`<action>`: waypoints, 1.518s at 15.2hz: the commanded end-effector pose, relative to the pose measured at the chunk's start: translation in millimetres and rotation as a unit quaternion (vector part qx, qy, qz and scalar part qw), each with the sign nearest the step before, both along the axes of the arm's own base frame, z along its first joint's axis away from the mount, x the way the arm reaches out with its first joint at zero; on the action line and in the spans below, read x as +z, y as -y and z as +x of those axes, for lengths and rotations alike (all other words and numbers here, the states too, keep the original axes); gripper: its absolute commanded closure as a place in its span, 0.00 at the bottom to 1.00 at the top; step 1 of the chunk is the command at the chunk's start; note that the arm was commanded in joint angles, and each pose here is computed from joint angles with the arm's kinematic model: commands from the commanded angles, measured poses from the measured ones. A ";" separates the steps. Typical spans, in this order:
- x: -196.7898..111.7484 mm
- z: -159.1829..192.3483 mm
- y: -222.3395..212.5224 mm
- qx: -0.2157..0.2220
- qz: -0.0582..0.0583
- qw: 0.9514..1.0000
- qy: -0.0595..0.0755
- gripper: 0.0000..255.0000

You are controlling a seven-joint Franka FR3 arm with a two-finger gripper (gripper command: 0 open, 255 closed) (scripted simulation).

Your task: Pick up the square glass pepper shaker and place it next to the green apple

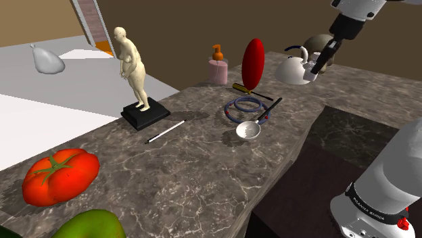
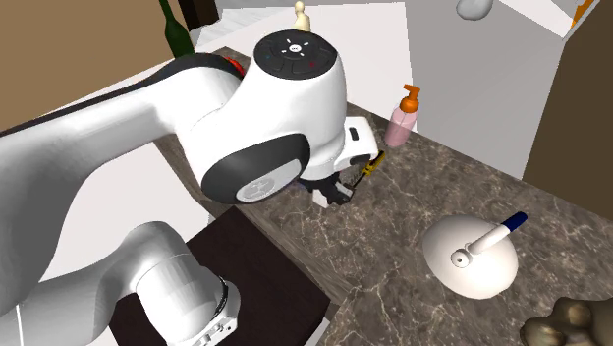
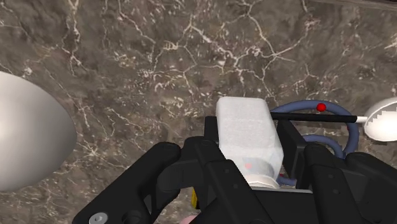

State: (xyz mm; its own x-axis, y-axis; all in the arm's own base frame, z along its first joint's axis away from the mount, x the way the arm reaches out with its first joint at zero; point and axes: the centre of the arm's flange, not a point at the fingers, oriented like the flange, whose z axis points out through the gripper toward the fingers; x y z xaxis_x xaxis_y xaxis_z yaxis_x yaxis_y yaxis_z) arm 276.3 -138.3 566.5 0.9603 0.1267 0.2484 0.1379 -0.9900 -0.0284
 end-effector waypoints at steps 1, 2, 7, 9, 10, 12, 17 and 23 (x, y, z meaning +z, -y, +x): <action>10.7 0.1 -0.1 0.000 0.000 1.000 0.000 1.00; 15.9 0.1 -0.1 0.000 0.000 1.000 0.000 1.00; 28.7 4.8 -26.1 0.000 0.000 1.000 0.000 1.00; 28.7 9.5 -52.1 0.000 0.000 1.000 0.000 1.00; 28.8 11.8 -65.1 0.000 0.000 1.000 0.000 1.00; 28.8 16.5 -91.1 0.000 0.000 1.000 0.000 1.00; 28.8 28.1 -156.0 0.000 0.000 1.000 0.000 1.00; 28.9 42.1 -234.0 0.000 0.000 1.000 0.000 1.00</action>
